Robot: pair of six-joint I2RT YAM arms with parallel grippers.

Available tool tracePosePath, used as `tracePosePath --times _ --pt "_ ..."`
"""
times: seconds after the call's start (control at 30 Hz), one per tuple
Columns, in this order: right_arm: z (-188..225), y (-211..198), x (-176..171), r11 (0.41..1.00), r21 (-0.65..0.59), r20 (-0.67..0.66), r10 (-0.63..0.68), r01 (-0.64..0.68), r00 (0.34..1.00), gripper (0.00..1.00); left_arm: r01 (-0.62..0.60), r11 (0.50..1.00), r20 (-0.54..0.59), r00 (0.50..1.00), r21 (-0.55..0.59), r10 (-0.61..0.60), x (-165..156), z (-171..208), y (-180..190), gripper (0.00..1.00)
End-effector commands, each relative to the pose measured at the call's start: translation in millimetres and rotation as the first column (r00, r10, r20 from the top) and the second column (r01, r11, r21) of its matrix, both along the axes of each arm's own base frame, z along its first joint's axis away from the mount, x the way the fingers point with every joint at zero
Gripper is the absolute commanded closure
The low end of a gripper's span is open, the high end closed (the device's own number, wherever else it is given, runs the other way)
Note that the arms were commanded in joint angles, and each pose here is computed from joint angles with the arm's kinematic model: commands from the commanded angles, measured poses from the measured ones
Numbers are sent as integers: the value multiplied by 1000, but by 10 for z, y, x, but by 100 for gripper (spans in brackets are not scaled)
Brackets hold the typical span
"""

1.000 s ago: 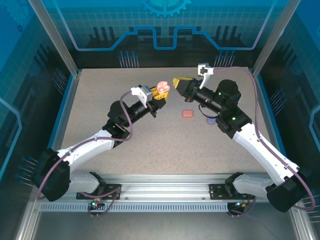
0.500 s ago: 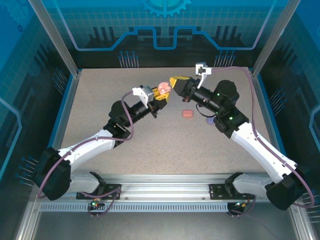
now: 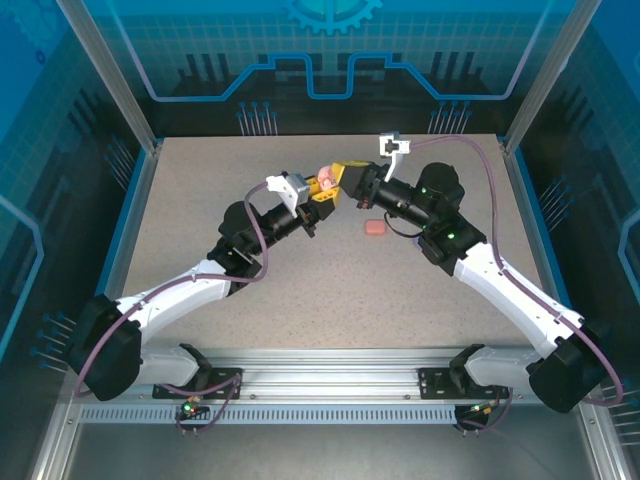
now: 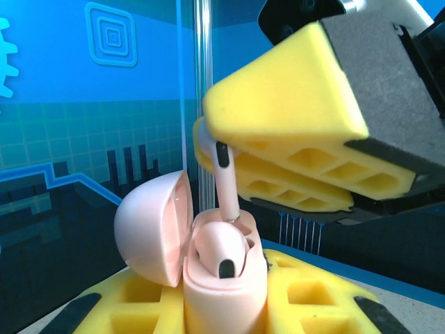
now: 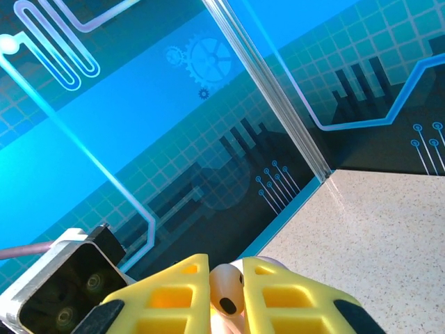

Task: Insert the wireless bluetooth earbuds into the charging case

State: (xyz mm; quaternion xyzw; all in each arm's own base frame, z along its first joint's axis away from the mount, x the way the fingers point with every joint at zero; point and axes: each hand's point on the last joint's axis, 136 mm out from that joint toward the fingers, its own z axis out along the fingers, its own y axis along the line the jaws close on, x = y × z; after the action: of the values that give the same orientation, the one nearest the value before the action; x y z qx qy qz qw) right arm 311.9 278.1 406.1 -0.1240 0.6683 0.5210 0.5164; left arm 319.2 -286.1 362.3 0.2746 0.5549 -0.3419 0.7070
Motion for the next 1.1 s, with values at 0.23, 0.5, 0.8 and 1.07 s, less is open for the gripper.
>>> tracePosePath --times 0.23,0.5,0.8,1.07 --pt "-2 -26 -93 1000 -1 20 0 0 1000 87 10 1000 71 997 -17 -9 -74 242 -8 100" --pt "-39 -68 -76 1000 -6 5 -12 12 1000 88 3 1000 78 997 -15 -2 -85 263 13 100" --pt "-152 -98 -20 999 -20 -20 -30 30 999 89 1 1000 85 996 -22 0 -103 301 31 100" --pt "-142 -75 7 1000 -20 -22 -23 22 1000 89 22 1000 83 996 -18 -21 -132 302 8 100"
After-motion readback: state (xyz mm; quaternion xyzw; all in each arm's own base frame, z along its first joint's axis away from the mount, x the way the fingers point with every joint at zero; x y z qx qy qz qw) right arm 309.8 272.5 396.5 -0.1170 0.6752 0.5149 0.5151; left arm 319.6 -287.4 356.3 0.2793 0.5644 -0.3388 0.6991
